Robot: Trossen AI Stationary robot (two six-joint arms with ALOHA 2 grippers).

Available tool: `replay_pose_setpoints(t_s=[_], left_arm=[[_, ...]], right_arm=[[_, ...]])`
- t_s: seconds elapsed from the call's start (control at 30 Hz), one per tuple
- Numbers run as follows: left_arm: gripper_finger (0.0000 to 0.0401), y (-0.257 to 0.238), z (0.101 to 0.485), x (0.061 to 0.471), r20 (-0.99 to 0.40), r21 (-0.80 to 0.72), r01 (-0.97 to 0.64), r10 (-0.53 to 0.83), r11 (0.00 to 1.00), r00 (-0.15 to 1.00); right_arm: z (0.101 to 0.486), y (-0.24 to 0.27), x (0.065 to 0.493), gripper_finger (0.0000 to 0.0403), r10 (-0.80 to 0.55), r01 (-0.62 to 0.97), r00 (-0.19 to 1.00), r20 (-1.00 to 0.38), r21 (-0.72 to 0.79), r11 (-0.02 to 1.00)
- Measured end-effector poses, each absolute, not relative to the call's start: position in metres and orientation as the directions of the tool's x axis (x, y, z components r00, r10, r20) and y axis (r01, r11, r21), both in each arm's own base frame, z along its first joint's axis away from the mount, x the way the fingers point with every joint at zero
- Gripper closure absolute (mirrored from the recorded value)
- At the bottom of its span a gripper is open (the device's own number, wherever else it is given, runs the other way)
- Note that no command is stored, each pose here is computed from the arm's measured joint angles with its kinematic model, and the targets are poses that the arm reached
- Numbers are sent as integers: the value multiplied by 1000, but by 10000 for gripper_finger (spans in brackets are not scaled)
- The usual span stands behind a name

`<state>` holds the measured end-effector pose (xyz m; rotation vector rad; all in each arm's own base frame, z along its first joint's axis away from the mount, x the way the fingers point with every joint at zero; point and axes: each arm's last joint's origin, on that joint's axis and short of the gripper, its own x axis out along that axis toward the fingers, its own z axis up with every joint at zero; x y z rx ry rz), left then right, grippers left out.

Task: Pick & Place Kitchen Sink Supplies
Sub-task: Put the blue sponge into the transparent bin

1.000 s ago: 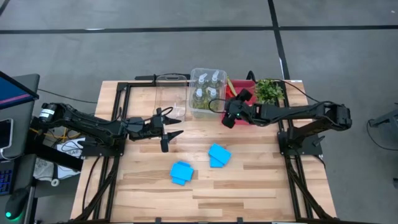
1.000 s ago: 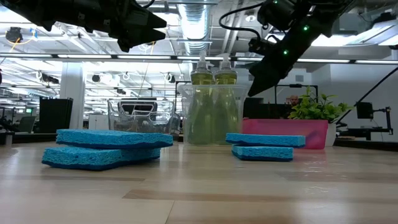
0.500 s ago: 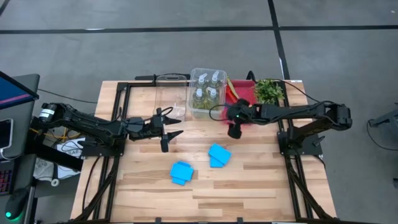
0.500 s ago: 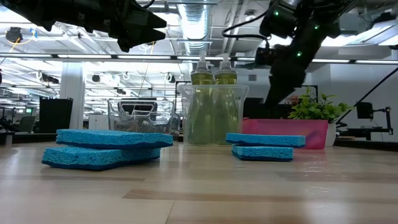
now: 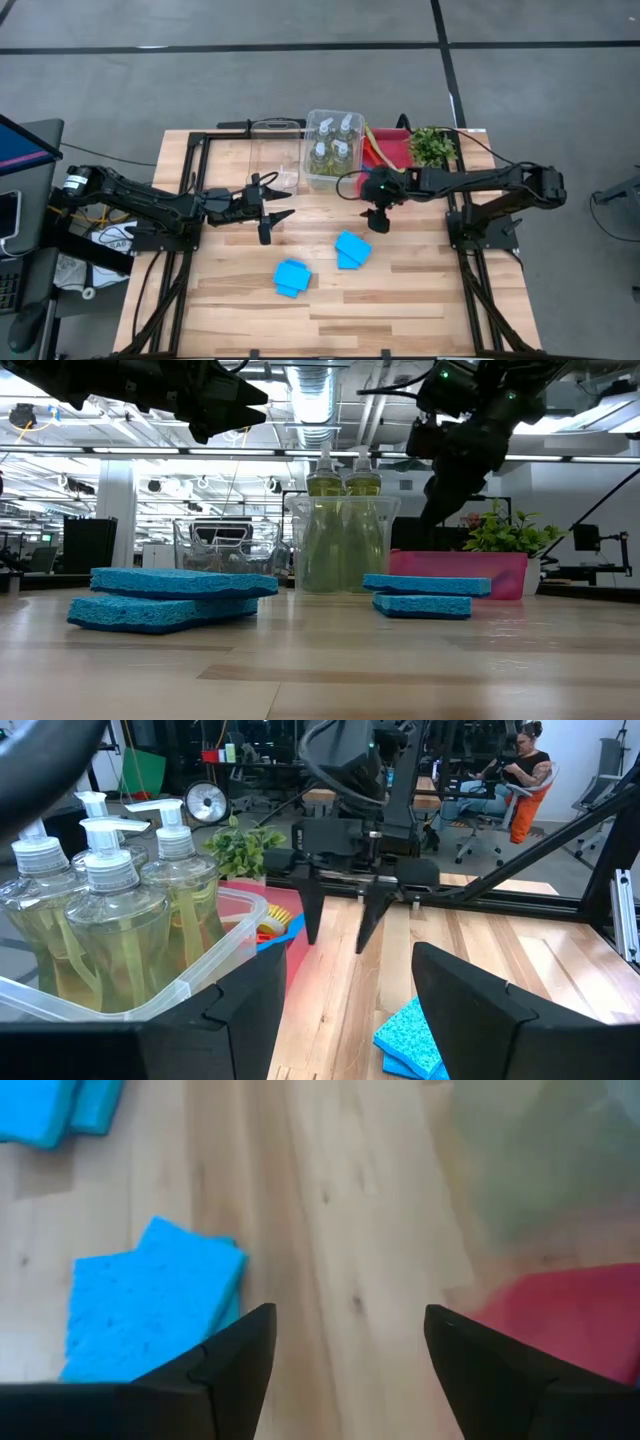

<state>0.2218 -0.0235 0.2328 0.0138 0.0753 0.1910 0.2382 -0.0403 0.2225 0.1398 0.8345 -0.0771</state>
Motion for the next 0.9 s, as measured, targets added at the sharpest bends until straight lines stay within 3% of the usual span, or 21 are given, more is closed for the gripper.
replay_pose_setpoints(t_s=[0.5, 0.67, 0.9], left_arm=[[182, -23, 233, 222, -73, 21, -190, 191, 982, 979], [182, -23, 233, 222, -73, 21, -189, 190, 982, 979], [182, -23, 233, 222, -72, 20, -190, 191, 982, 979]], right_arm=[[222, 10, 241, 154, 124, 2, 653, -747, 165, 986], [212, 22, 247, 154, 47, 20, 634, -772, 76, 997], [172, 30, 261, 154, 13, 18, 498, -867, 25, 1000]])
